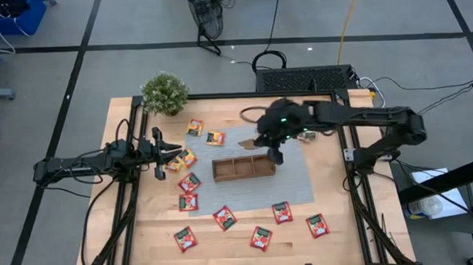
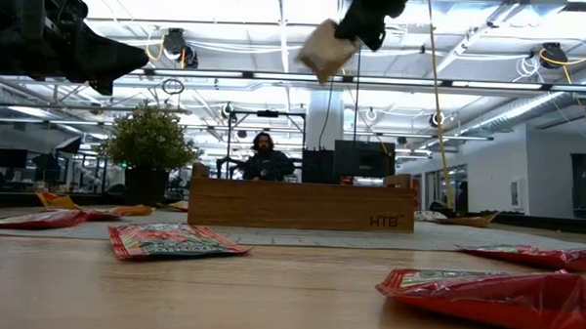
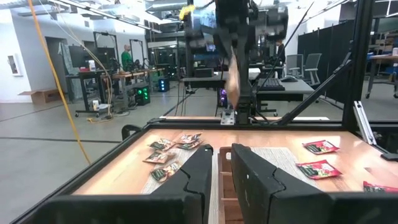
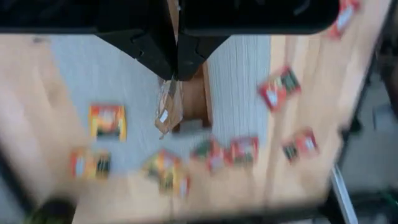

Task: Pick & Place Tea
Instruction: Put the brown tea bag into the right section of the wooden organizer

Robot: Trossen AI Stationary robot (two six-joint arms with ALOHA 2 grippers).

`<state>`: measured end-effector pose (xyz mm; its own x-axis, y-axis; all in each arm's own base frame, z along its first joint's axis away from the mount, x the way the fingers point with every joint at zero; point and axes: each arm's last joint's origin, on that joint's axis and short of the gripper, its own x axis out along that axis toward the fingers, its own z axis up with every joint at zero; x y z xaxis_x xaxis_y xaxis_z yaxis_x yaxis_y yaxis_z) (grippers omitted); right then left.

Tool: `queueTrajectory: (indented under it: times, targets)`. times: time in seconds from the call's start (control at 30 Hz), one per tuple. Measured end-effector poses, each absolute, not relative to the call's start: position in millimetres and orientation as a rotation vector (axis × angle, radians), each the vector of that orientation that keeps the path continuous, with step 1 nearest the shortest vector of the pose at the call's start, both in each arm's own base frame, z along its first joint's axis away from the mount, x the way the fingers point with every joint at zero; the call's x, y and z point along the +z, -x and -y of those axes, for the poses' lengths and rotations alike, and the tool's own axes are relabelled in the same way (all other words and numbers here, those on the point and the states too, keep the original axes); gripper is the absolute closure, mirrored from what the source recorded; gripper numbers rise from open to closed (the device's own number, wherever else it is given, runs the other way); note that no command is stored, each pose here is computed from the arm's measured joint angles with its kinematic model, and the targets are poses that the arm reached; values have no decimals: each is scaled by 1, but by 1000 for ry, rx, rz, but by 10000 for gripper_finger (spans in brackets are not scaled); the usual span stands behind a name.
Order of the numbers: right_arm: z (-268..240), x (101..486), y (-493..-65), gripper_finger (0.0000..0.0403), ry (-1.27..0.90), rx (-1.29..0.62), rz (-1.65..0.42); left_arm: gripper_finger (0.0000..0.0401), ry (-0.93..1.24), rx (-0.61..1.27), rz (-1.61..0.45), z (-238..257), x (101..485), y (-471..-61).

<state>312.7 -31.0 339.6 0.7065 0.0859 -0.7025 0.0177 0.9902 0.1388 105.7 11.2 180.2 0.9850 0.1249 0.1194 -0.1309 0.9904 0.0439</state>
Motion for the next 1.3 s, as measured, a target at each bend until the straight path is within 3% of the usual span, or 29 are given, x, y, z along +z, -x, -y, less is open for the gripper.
queueTrajectory:
  times: [0.23, 0.4, 1.3]
  targets:
    - [29, 299, -322, 403, -105, 146, -1146, 334, -52, 129, 117, -11, 180, -106]
    - [34, 277, -326, 403, -135, 141, -1276, 334, -52, 129, 117, -11, 180, -106]
    - [59, 235, -352, 403, -115, 146, -1321, 334, -52, 129, 117, -11, 180, -106]
